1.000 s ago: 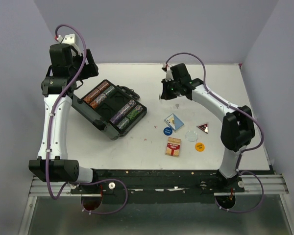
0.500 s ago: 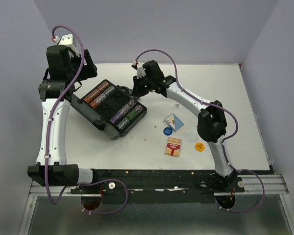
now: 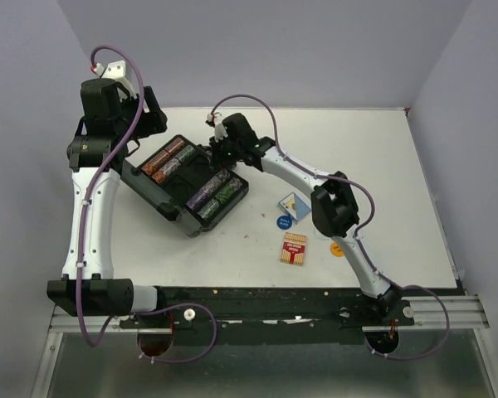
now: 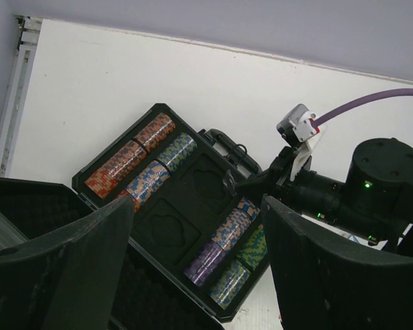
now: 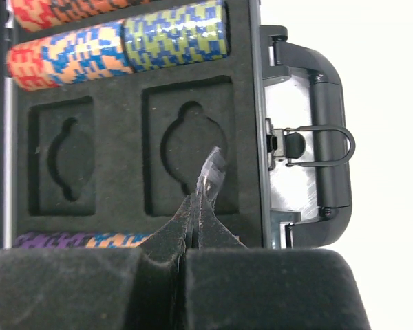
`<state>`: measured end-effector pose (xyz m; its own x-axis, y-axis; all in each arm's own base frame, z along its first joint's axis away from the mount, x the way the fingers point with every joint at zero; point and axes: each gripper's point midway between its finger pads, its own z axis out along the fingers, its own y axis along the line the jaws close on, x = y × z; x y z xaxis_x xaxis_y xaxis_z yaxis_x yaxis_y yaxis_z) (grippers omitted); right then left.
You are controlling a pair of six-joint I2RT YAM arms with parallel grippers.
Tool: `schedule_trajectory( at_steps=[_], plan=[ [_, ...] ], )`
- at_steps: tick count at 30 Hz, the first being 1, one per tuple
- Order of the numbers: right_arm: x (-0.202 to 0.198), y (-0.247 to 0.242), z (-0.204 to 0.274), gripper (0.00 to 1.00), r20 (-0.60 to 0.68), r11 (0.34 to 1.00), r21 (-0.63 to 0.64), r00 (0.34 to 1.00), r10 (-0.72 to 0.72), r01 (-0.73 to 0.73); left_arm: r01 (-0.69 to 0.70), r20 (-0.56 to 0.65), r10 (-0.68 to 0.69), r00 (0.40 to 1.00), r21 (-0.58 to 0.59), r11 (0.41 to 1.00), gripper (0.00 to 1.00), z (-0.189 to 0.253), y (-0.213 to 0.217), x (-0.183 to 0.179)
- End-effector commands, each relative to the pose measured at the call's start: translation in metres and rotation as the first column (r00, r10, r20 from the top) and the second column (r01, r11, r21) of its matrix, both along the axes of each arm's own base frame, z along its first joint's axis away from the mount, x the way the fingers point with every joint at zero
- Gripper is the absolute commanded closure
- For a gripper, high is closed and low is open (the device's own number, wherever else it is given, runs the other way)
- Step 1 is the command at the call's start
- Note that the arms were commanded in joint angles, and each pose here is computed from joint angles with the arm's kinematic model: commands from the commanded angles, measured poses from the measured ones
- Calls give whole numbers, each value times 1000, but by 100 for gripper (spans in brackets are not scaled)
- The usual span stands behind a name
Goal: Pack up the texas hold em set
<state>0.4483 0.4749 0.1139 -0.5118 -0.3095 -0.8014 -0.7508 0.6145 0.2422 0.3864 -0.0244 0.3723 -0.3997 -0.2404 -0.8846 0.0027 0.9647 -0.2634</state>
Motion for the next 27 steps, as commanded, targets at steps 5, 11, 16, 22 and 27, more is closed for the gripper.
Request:
schedule_trajectory(
  at_steps=[5, 11, 16, 22, 27],
  plan=[
    [24, 11, -13, 99, 97, 999, -5, 994, -43, 44, 15, 17, -14, 1000, -8, 1000, 17, 4, -1, -7],
    [8, 24, -24, 99, 44, 999, 31, 999, 18, -19, 20, 7, -20, 1000, -4, 1000, 17, 0, -2, -6],
    [-4, 33, -41, 99, -17, 996, 63, 998, 57, -55, 24, 2, -24, 1000, -6, 1000, 17, -2, -2, -5],
    [-11, 41, -53, 99, -74, 991, 117, 994, 79, -70, 25, -4, -25, 1000, -7, 1000, 17, -5, -3, -7],
    [-12, 47, -57, 99, -89, 986, 147, 992, 88, -74, 26, -1, -26, 1000, -6, 1000, 17, -4, -3, -10]
  ],
)
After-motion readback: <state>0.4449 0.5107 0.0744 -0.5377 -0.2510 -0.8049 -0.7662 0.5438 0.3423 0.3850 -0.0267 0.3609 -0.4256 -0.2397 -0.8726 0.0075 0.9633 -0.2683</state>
